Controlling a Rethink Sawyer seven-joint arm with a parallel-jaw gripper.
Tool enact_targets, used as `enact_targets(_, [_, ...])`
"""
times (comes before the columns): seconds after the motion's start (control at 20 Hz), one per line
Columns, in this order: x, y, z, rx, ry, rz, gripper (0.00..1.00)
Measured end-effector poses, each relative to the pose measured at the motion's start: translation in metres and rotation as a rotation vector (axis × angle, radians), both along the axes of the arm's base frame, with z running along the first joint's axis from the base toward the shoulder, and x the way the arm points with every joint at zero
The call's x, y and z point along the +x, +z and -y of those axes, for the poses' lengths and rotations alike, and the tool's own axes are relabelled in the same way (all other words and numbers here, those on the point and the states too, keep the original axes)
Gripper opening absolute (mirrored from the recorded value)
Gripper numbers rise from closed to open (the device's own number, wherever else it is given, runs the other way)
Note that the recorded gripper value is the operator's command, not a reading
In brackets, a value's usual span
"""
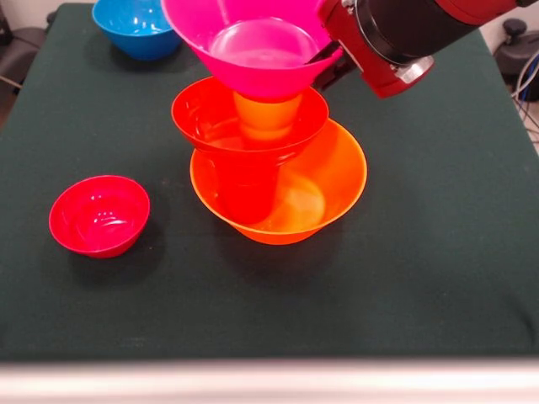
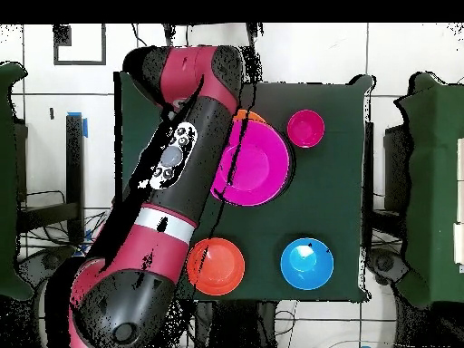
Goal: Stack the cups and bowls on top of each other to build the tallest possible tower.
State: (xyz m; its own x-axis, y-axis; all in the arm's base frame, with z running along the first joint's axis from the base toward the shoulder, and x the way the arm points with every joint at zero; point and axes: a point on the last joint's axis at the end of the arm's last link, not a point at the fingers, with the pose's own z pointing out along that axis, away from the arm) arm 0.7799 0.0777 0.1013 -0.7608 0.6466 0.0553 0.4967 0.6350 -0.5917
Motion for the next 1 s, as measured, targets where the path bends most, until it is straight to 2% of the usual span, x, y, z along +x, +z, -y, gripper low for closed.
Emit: enact_targets(1.0, [0.0033, 0.0028, 0.0028, -0.003, 0.002, 0.007, 1.0])
